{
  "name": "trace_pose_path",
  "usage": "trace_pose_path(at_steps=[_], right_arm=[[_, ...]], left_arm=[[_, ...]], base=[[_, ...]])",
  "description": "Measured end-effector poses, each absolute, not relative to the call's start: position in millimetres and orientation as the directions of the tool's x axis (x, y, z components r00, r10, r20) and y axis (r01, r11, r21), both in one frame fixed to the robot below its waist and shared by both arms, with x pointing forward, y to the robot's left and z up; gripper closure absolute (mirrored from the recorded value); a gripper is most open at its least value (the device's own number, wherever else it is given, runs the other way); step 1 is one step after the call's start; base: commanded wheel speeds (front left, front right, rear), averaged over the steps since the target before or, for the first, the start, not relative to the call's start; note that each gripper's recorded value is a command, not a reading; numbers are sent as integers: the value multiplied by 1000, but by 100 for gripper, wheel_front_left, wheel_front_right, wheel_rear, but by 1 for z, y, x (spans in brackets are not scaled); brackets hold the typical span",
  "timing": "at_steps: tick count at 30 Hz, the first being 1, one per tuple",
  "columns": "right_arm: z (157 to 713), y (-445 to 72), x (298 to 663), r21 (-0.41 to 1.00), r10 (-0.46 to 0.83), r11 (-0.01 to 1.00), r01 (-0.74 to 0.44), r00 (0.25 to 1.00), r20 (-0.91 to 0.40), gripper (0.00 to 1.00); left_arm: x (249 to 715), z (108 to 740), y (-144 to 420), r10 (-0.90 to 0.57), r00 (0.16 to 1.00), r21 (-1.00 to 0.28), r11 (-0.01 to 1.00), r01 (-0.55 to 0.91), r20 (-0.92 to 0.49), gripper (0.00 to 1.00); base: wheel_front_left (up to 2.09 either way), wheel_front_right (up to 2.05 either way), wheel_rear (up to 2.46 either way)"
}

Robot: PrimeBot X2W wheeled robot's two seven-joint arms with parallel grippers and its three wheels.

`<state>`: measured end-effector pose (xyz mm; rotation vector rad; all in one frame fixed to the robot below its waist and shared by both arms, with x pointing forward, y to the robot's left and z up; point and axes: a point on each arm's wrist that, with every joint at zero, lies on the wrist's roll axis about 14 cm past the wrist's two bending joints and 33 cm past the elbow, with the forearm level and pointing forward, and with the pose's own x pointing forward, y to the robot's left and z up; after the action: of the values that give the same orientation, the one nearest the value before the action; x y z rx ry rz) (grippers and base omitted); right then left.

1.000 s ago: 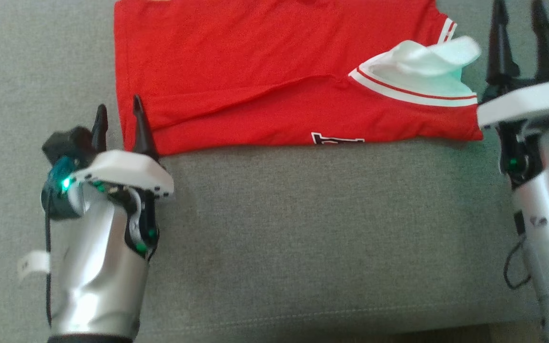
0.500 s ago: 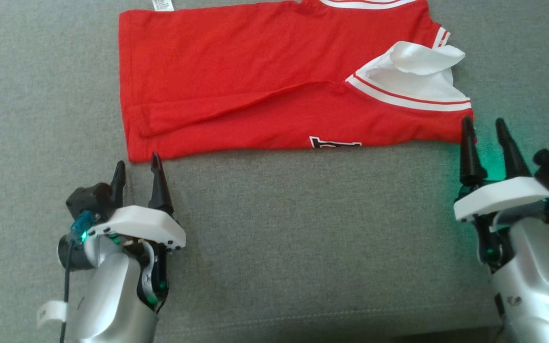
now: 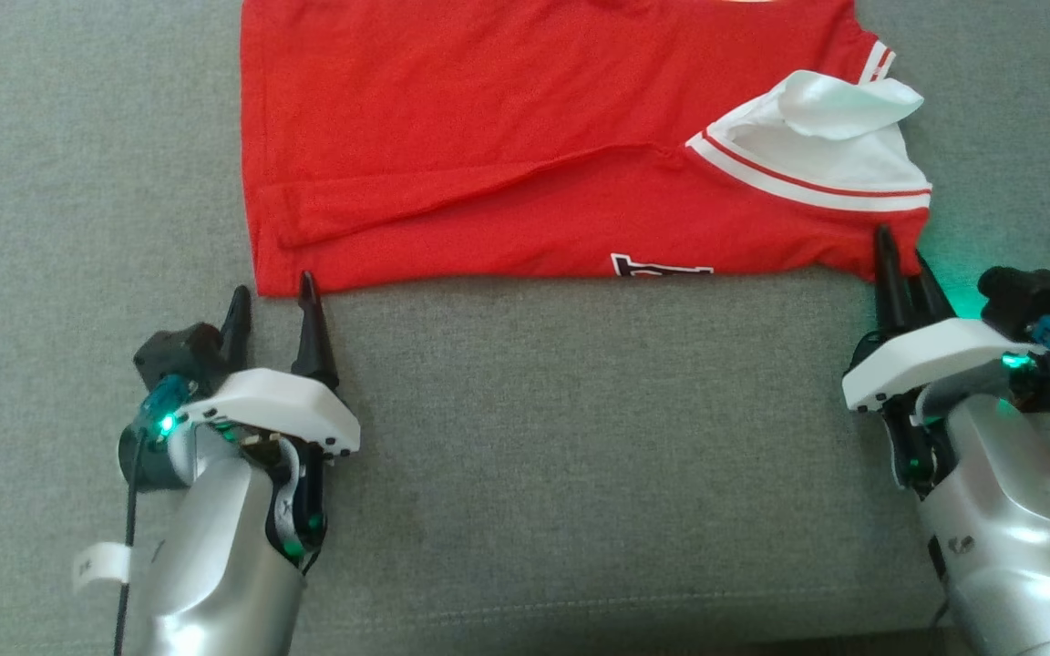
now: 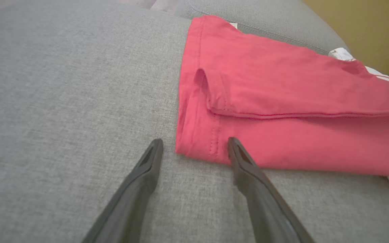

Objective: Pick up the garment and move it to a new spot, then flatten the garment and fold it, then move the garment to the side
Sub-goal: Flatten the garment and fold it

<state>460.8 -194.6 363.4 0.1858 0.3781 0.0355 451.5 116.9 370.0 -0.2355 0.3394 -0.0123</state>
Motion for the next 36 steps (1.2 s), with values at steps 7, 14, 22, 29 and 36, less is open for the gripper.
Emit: trace_pose_path(at_steps=[7,14,22,29,36], right_arm=[[367,-193,461,193,76,981,-7,932,-354,100],[371,-192,462,197,83,980,-16,937,-340,100],[387,-191,467,216,85,976,-20,952,-293,100],[419,-190,473,223,90,974,-41,972,-215,100],[464,-194,469,226,88,972,-59,989,-121,100]], left_arm=[[454,365,111,-78,938,-258,966,-12,-338,0],[459,357,103,-108,928,-257,966,13,-357,67],[463,358,94,-173,915,-305,951,58,-366,100],[460,387,95,-156,938,-336,941,46,-308,100],[462,445,125,-64,986,-308,951,13,-156,100]], base=[[0,0,0],[0,0,0],[0,0,0],[0,0,0],[0,0,0]])
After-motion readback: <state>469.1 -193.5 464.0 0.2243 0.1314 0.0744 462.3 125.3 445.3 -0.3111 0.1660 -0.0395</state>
